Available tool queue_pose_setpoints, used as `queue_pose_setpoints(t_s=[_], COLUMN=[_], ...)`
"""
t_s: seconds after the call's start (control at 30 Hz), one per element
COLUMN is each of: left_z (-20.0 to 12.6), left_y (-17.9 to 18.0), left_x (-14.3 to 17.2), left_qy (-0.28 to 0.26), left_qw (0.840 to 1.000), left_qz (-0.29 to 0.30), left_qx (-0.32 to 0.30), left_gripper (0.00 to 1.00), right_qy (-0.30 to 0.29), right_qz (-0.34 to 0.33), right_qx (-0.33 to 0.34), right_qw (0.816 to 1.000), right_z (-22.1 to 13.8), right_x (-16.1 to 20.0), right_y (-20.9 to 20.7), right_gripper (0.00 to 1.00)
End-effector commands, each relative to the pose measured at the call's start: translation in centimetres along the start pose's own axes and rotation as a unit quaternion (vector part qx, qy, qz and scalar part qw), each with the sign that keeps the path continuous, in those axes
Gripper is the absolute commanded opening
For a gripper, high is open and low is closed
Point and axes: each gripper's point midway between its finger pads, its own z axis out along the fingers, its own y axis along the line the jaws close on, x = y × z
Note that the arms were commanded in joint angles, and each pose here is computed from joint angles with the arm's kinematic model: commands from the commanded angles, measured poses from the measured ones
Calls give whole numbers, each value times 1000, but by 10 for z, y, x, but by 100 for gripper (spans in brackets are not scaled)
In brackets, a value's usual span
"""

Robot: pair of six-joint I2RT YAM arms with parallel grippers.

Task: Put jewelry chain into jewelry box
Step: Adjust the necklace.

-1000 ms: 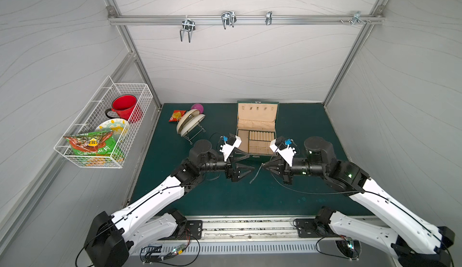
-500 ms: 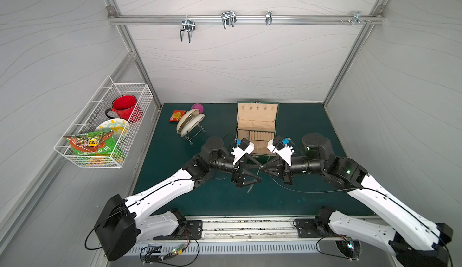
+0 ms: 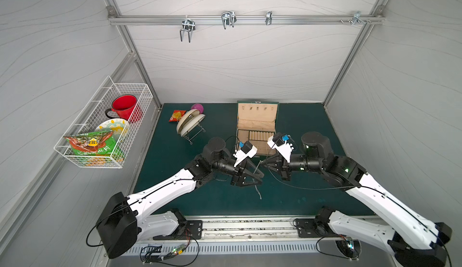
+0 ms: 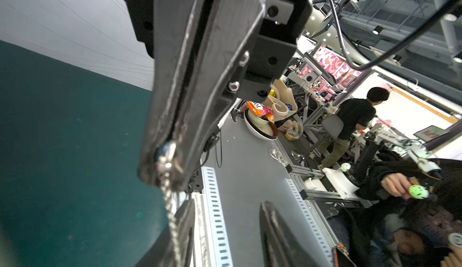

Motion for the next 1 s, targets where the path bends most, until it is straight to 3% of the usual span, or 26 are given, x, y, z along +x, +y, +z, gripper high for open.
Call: queue_pose_setpoints(t_s=[0.0,0.37,0.97], left_z=[1,7,5], left_y=[-15,-17,-9], left_x=[-6,3,7], left_qy=[-1,15,11], left_qw=[999,999,1000], left_qz=[21,8,13], left_qx=[32,45,13], left_gripper=[41,35,23], right_qy=[-18,-29,-36], right_qz=[2,12,25], right_qx=[22,61,95], right_qw=[1000,998,995], right_z=[-5,-7,-17], right_x=[-11,-16,-15], right_y=[-7,-23,-37], right_gripper=[0,0,0])
